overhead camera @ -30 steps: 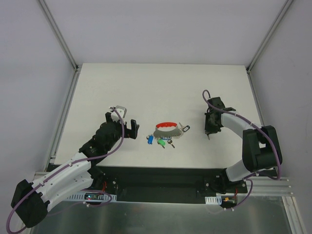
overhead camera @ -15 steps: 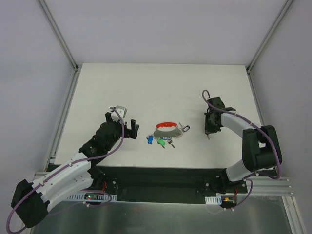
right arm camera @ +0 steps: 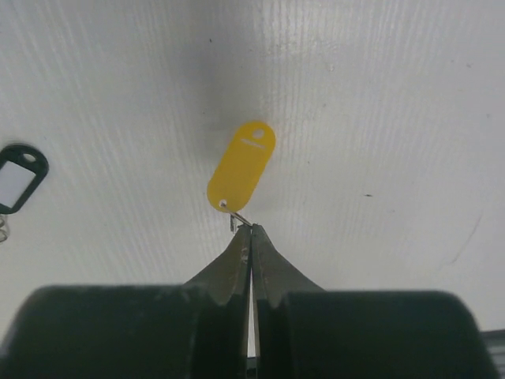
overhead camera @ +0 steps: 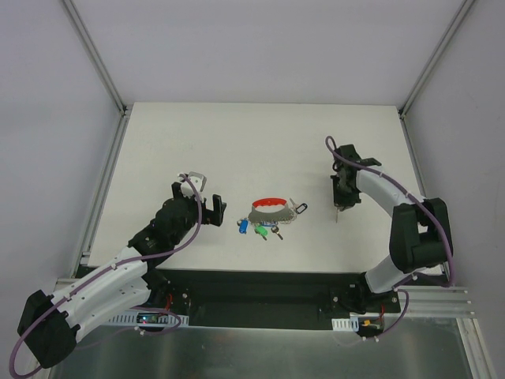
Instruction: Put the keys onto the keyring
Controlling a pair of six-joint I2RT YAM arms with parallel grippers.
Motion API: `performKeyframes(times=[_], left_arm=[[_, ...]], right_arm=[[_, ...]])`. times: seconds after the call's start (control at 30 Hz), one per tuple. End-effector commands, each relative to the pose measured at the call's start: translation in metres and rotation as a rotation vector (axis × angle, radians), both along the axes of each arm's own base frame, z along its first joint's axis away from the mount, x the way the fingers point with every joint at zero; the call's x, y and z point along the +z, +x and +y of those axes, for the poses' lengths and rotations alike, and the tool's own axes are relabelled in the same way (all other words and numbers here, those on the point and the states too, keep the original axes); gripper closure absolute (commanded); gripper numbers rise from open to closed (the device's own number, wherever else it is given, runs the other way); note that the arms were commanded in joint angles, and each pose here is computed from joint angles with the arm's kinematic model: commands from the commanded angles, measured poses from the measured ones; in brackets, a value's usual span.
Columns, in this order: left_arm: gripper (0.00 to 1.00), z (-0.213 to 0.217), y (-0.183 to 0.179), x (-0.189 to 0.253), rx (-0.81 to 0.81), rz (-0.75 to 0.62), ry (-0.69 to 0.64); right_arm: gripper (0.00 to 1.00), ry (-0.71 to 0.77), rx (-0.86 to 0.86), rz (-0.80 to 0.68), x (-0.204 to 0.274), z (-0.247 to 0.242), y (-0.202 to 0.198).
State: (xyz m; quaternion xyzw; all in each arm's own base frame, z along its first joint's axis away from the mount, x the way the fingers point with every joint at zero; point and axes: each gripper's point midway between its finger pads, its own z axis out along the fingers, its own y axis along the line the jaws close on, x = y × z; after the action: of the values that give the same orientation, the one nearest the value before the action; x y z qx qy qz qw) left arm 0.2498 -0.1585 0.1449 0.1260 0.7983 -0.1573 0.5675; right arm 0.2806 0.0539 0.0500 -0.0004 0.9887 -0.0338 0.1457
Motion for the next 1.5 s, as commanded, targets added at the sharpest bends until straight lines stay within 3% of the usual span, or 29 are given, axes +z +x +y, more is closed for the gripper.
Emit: performKeyframes(times=[0.0,0.17,0.37,1.0,1.1,1.47], left_arm=[[0.01,-0.004,-0.005,0.0,-0.037,-0.004,0.014],[0.01,-0.004,-0.006,0.0,-0.04,-0.003,0.015],[0.01,-0.003,-0.006,0.001,-0.034,-0.008,0.015],[0.01,-0.003,-0.007,0.0,-0.035,-0.007,0.025],[0.01,-0.002,-0.007,0.001,-0.032,-0.009,0.024],[0.01,-0.003,-0.007,0.001,-0.033,-0.009,0.022]], right_arm=[[0.99,-0.21,0.045,0.143,0.01,-0.025,-0.023],[0.99,-0.456,0.099,0.185,0.017,-0.045,-0.019],[0.99,-0.615,0.209,0.213,0.012,-0.037,-0.005],[0.98,-0.7,0.361,0.201,-0.009,0.006,0.023],[0.94,-0.689,0.351,0.194,-0.008,0.008,0.022],[0.61,-0.571,0.312,0.021,0.047,0.024,0.02]])
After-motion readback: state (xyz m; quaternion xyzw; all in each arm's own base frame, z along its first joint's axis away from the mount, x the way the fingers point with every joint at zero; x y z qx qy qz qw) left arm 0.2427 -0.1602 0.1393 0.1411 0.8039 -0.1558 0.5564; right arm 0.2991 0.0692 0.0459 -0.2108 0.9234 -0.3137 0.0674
